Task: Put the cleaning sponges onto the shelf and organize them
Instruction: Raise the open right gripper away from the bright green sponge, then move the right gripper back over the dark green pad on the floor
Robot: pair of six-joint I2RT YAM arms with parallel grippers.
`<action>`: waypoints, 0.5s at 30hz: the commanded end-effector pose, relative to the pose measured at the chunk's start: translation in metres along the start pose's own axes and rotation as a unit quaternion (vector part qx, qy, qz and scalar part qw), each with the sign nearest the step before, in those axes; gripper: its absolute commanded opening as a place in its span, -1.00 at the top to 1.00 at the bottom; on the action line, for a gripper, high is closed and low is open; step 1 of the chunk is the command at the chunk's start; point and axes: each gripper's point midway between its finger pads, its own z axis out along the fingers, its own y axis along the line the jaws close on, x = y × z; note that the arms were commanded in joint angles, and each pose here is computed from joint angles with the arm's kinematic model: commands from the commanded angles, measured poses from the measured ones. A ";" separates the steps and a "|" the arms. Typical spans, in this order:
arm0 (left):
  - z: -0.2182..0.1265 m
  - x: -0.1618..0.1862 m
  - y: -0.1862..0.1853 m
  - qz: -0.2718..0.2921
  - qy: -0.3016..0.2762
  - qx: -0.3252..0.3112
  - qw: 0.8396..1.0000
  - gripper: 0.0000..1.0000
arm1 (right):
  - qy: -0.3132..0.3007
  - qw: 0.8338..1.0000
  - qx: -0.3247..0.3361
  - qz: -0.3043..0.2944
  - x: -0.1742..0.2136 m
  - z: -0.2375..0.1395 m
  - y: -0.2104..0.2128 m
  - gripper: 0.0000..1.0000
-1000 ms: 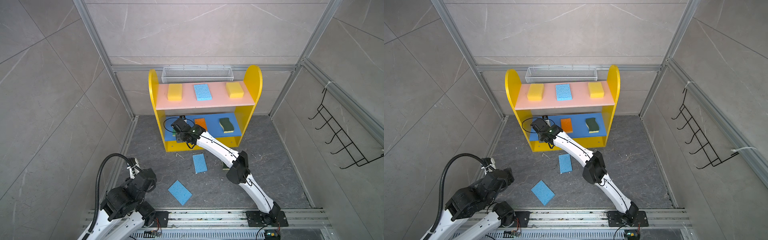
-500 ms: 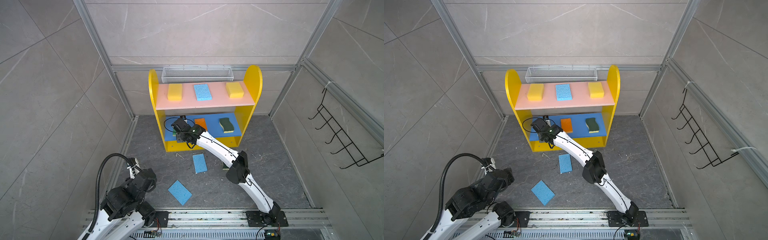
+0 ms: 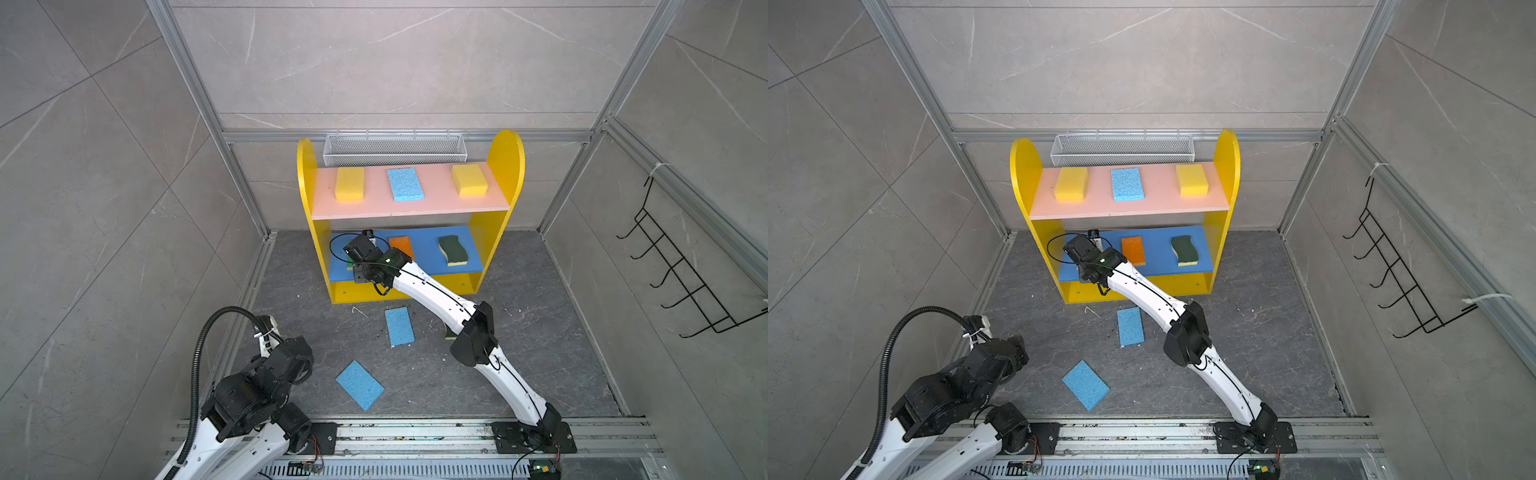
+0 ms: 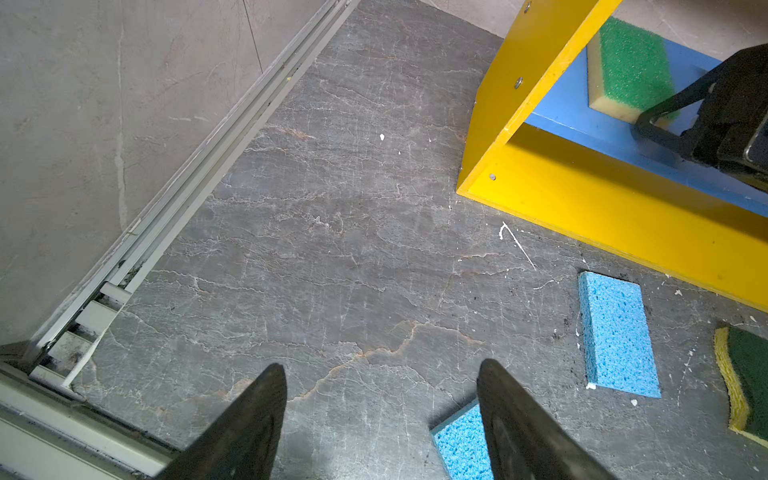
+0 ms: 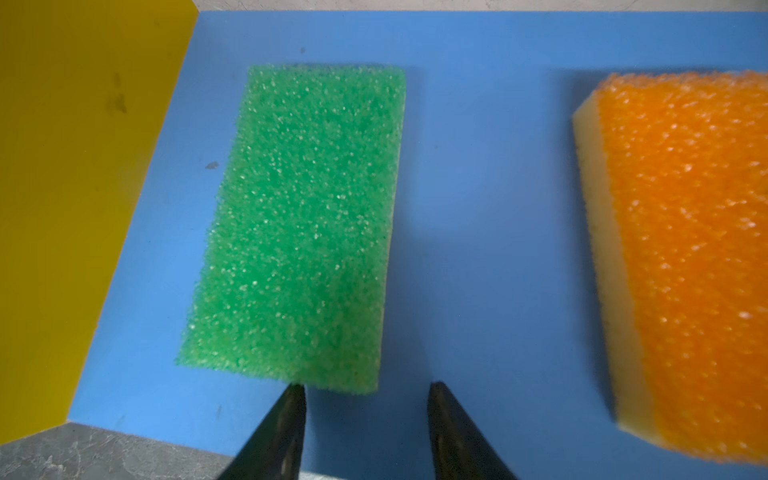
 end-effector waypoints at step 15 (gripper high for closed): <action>0.005 0.000 -0.003 0.018 0.003 -0.014 1.000 -0.52 | -0.034 0.998 -0.045 0.009 0.023 -0.088 -0.021 -0.24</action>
